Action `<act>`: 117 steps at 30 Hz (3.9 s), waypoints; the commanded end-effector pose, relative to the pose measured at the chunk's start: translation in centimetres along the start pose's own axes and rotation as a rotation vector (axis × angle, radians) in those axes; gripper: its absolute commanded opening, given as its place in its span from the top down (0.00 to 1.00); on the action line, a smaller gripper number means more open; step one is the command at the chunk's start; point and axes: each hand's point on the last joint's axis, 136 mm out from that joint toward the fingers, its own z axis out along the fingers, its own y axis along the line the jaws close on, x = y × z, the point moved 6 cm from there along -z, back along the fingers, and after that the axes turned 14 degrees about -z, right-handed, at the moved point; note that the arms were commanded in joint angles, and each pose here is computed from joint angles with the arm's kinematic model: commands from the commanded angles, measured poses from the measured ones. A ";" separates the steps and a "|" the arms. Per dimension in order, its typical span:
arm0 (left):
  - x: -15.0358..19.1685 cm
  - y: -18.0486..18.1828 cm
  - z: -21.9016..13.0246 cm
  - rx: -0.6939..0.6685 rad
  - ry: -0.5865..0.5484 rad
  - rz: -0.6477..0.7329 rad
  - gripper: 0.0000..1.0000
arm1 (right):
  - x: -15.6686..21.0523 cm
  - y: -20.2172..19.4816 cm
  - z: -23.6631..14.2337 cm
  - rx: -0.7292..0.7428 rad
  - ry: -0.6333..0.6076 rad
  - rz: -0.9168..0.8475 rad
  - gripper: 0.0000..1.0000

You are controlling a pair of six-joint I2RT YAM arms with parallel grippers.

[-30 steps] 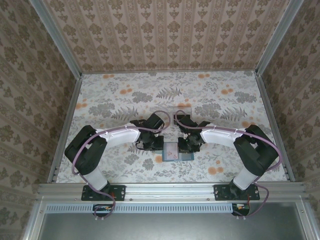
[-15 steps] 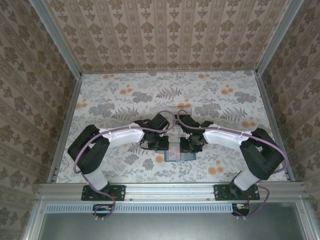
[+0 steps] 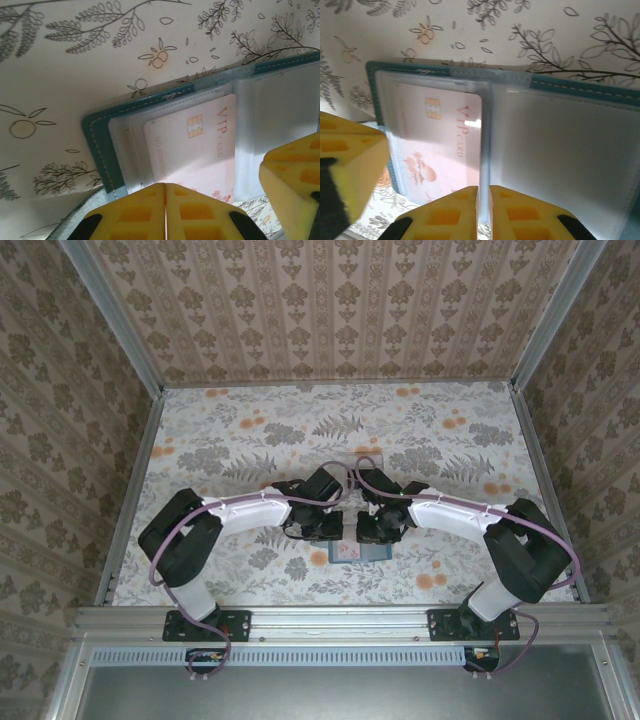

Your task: Take the credit cards out of the card holder

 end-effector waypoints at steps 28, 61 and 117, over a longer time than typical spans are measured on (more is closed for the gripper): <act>0.4 0.7 0.9 -0.023 0.037 -0.015 0.92 | -0.1 -0.5 0.3 0.044 0.013 0.010 0.76; 0.7 -0.2 2.4 0.002 0.097 -0.013 0.93 | 0.2 -1.1 1.9 -0.040 0.033 0.047 0.76; 0.6 1.0 2.2 -0.064 0.097 -0.013 0.94 | 0.5 -3.6 -1.5 0.037 0.016 0.033 0.88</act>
